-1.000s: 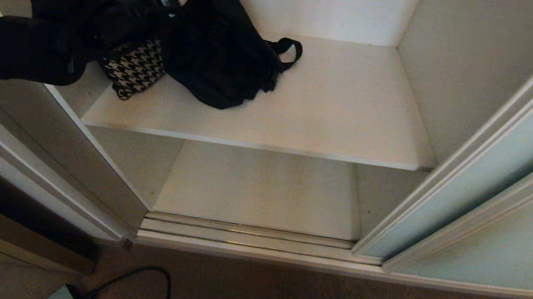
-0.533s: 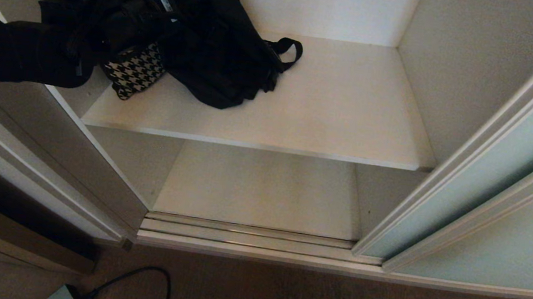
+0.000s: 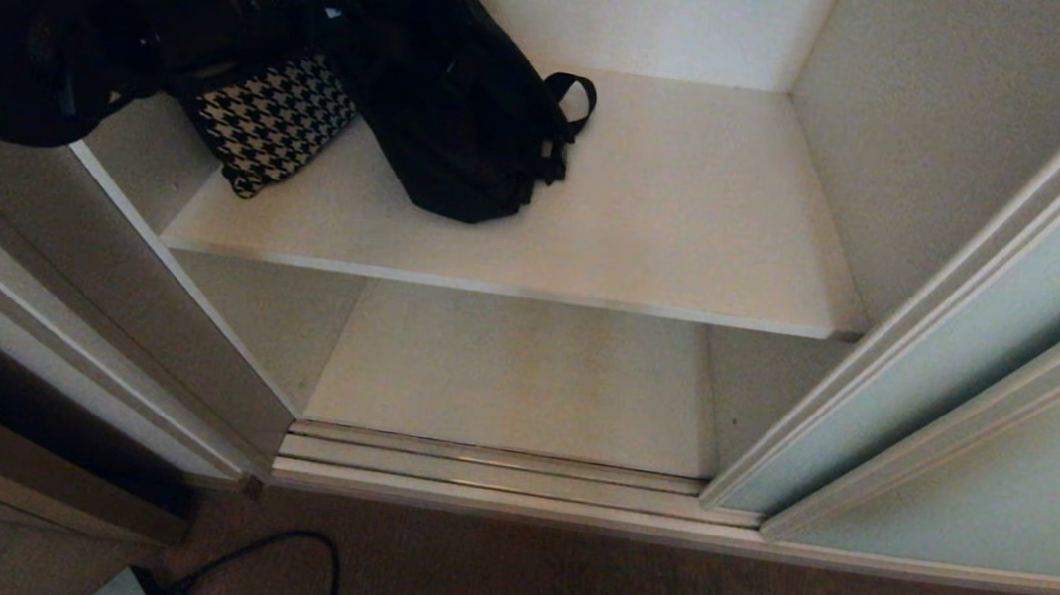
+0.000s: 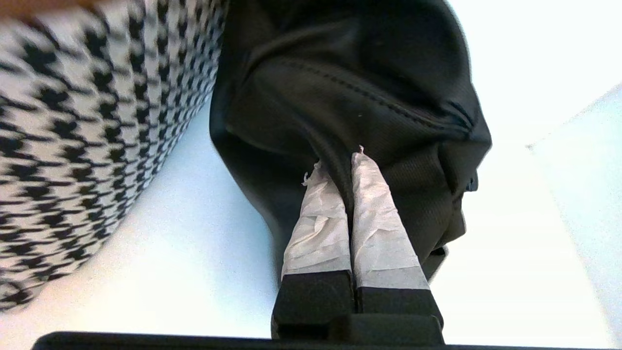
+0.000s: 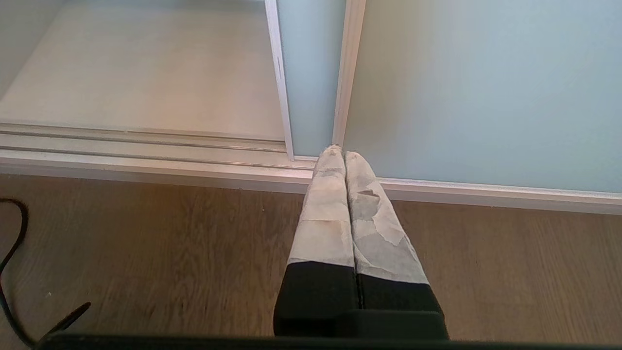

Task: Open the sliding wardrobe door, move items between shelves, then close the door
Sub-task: Place the pillow on the lower shelf

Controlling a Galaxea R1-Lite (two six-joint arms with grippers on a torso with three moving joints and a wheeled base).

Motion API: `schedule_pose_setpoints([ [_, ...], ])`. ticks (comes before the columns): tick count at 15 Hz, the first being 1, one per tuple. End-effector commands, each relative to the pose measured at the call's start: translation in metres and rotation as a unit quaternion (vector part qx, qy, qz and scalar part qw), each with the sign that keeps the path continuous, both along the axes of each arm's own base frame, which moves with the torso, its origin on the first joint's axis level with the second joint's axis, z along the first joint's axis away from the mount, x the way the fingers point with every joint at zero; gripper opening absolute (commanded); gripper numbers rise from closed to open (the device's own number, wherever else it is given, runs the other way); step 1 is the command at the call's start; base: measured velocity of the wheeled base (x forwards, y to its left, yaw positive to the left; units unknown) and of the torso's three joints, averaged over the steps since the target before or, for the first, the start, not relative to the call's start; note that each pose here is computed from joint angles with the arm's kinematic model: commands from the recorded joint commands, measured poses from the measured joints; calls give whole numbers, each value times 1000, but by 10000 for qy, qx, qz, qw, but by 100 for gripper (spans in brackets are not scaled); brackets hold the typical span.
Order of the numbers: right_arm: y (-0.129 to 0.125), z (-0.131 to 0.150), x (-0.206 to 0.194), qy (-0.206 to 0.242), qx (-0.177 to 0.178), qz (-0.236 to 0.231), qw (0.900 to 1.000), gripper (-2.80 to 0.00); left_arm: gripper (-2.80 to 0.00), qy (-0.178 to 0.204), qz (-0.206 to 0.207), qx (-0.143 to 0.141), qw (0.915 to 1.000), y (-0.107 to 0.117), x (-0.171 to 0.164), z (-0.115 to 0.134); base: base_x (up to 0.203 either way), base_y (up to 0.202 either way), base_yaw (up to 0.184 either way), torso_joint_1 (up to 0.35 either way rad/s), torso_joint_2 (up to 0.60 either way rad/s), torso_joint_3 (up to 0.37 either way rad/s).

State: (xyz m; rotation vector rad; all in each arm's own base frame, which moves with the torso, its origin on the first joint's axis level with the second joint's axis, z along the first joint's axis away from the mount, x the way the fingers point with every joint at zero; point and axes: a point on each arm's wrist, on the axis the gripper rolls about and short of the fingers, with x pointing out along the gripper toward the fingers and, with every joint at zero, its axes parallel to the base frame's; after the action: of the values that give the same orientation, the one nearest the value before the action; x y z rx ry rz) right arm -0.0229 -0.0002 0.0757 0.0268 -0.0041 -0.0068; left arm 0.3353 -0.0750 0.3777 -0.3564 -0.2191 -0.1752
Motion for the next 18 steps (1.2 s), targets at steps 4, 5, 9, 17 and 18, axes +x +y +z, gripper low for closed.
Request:
schedule_pose_setpoints([
  [4,0,0,0,-10,4,-1,10000,-280,-280,-47,39,-49,10000,-8,-45,20,0,0,0,0,0,0],
  [5,0,0,0,-10,4,3,10000,-280,-280,82,107,28,9999,-9,-41,12,0,0,0,0,0,0],
  [9,0,0,0,-10,4,3,10000,-280,-280,490,157,159,9986,-13,-23,-15,0,0,0,0,0,0],
  [17,0,0,0,-10,-3,3,10000,-280,0,542,483,220,9971,2,-29,-13,0,0,0,0,0,0],
  [18,0,0,0,-10,4,3,10000,-280,0,619,554,270,9962,7,-30,-14,0,0,0,0,0,0],
])
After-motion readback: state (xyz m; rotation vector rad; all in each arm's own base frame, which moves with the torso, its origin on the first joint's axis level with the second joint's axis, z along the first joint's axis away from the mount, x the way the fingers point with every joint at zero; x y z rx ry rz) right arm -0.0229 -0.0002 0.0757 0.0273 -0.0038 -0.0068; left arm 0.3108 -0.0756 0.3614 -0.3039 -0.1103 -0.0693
